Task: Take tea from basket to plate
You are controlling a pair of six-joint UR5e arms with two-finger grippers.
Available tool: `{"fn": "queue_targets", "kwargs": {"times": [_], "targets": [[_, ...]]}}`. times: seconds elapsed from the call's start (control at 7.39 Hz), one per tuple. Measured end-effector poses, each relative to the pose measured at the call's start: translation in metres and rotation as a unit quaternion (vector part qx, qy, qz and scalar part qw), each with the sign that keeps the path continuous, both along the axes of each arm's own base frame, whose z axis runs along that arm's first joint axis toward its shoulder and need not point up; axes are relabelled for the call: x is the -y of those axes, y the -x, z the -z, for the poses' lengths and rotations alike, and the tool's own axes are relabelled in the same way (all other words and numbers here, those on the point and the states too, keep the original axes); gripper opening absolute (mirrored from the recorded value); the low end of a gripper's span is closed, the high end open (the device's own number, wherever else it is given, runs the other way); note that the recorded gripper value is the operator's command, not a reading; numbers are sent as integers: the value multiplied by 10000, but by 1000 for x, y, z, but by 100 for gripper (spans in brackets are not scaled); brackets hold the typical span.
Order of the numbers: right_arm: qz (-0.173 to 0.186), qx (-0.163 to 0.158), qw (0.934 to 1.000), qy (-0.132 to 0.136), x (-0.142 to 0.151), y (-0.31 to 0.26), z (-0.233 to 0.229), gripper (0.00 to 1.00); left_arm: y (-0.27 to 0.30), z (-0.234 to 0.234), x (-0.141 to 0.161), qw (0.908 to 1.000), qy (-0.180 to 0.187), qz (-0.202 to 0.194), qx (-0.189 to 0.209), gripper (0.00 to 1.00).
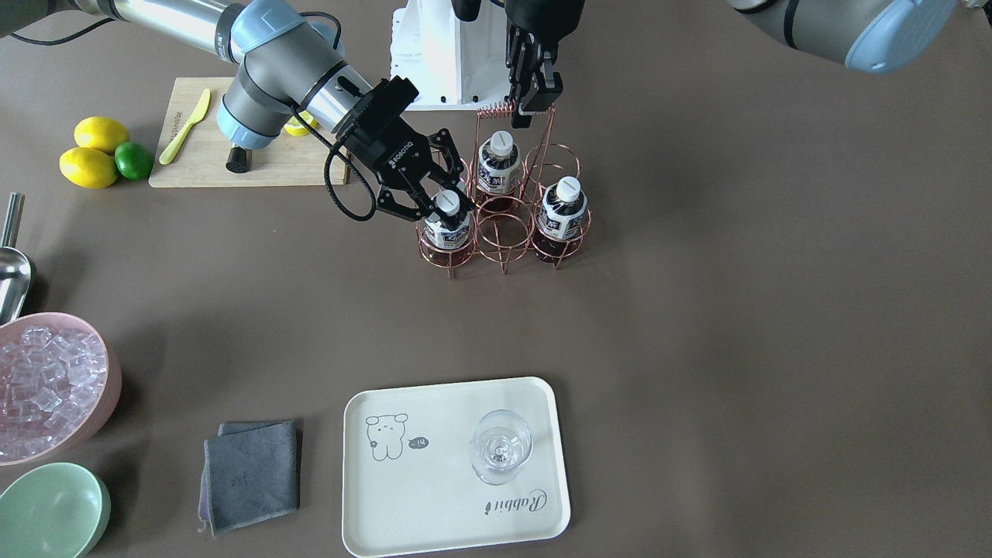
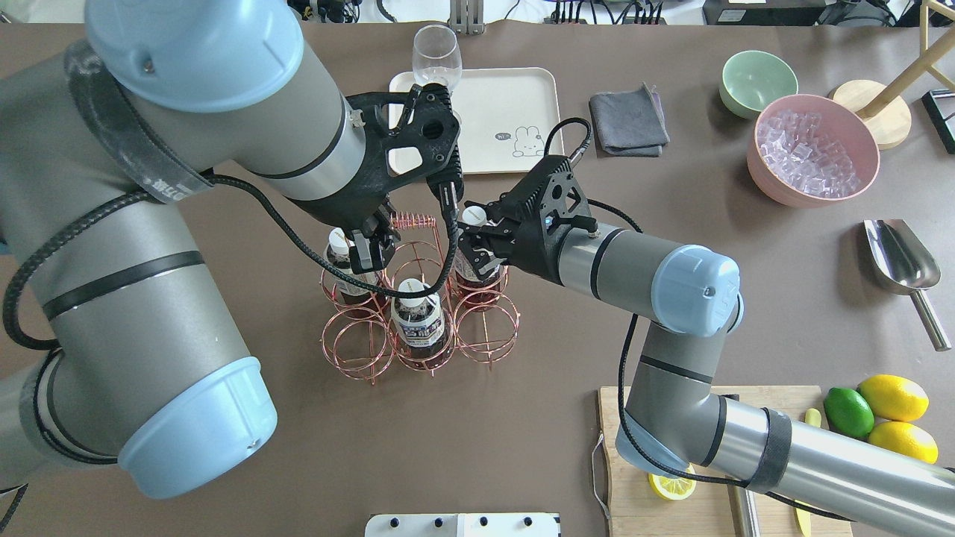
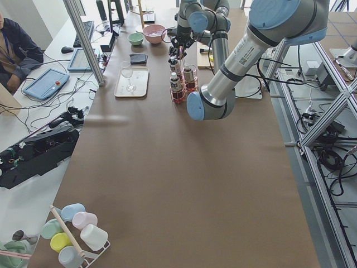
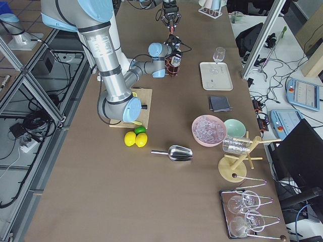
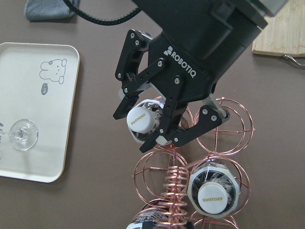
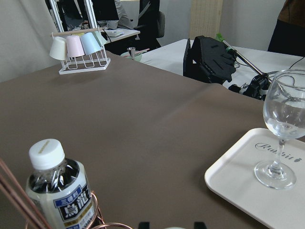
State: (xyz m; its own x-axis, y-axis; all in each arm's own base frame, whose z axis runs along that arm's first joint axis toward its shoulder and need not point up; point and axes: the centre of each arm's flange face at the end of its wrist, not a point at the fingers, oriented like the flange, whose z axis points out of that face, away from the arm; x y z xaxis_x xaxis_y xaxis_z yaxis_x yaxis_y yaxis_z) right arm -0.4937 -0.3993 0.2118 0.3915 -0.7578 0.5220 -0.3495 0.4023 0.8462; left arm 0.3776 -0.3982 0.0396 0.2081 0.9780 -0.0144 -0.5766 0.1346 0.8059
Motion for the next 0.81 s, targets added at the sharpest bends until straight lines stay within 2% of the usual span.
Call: {"fn": "queue_targets", "kwargs": {"times": [0.41, 0.81], "targets": [[76, -137, 9998, 121, 15, -53, 54, 0, 2, 0, 2, 10000, 3, 19, 0, 0], [18, 109, 9995, 296, 30, -100, 99, 0, 2, 0, 2, 10000, 3, 19, -5, 0]]}}
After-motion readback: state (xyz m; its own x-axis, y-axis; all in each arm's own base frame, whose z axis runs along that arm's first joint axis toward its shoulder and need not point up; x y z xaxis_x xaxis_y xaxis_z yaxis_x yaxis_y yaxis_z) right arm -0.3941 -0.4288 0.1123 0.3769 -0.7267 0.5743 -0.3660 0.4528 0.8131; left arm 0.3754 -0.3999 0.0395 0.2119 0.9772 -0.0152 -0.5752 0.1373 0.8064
